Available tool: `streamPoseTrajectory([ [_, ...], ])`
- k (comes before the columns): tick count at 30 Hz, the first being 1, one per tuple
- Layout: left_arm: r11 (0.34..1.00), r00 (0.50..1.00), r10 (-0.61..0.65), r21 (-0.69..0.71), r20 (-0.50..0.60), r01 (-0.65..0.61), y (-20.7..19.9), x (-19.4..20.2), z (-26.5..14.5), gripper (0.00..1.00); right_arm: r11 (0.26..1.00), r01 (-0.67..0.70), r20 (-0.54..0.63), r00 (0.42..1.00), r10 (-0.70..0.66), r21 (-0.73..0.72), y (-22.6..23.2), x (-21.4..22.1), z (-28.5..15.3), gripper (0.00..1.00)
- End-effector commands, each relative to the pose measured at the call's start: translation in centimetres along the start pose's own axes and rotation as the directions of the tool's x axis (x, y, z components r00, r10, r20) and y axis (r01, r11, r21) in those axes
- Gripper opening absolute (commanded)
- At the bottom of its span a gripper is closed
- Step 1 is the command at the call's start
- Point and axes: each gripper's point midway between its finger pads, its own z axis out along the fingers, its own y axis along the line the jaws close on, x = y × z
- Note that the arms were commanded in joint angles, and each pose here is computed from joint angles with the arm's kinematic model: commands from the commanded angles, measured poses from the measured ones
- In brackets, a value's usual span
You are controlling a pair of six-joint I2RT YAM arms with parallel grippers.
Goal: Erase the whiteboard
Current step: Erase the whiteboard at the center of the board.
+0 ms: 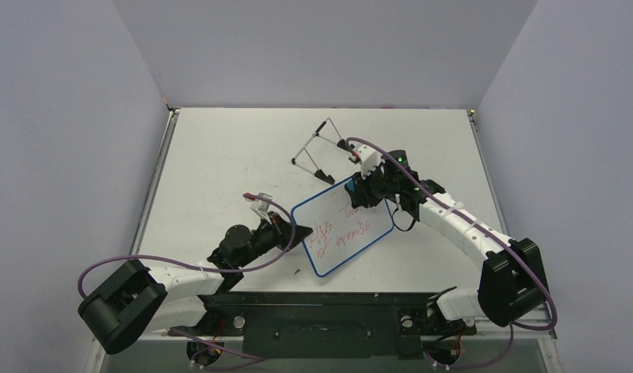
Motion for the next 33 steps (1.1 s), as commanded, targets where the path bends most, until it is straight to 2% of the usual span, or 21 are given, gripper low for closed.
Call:
streamPoseTrajectory([
  [1, 0.981, 0.994, 0.037, 0.188, 0.108, -0.057, -5.2, -3.5, 0.6, 0.00, 0.981, 0.107, 0.068, 0.993, -0.097, -0.162, 4.6, -2.4, -0.6, 0.00],
  [6, 0.982, 0.994, 0.031, 0.184, 0.102, -0.050, -5.2, -3.5, 1.2, 0.00, 0.971, 0.155, 0.047, 0.988, -0.149, -0.182, 6.2, -2.1, 0.0, 0.00],
  [9, 0.983, 0.995, 0.030, 0.179, 0.099, -0.048, -5.0, -3.3, 1.2, 0.00, 0.990, 0.126, 0.026, 0.992, -0.125, -0.057, 3.1, -2.0, 0.2, 0.00],
  [11, 0.983, 0.995, 0.031, 0.178, 0.099, -0.049, -5.0, -3.3, 1.2, 0.00, 0.998, 0.042, 0.029, 0.999, -0.044, 0.042, 0.1, -2.0, -0.1, 0.00],
  [14, 0.982, 0.995, 0.035, 0.184, 0.093, -0.052, -5.1, -3.2, 1.3, 0.00, 0.992, -0.013, 0.044, 0.999, 0.007, 0.123, -2.4, -2.0, -0.7, 0.00],
  [18, 0.981, 0.996, 0.034, 0.188, 0.085, -0.050, -5.0, -3.0, 1.6, 0.00, 0.994, 0.089, 0.048, 0.995, -0.092, 0.062, 0.9, -3.0, -0.4, 0.00],
  [22, 0.980, 0.996, 0.023, 0.198, 0.082, -0.039, -5.0, -2.8, 1.7, 0.00, 0.970, 0.218, 0.008, 0.976, -0.219, -0.107, 6.9, -3.3, 1.1, 0.00],
  [25, 0.981, 0.996, 0.027, 0.189, 0.090, -0.043, -4.9, -3.0, 1.5, 0.00, 0.962, 0.242, -0.005, 0.970, -0.245, -0.128, 7.4, -2.5, 1.2, 0.00],
  [27, 0.983, 0.995, 0.037, 0.177, 0.093, -0.053, -4.9, -3.1, 1.4, 0.00, 0.971, 0.219, -0.007, 0.975, -0.220, -0.092, 5.9, -2.2, 0.8, 0.00],
  [33, 0.983, 0.995, 0.052, 0.174, 0.085, -0.066, -4.9, -3.1, 1.3, 0.00, 0.988, 0.070, -0.053, 0.997, -0.063, 0.137, -2.8, 0.1, -0.3, 0.00],
])
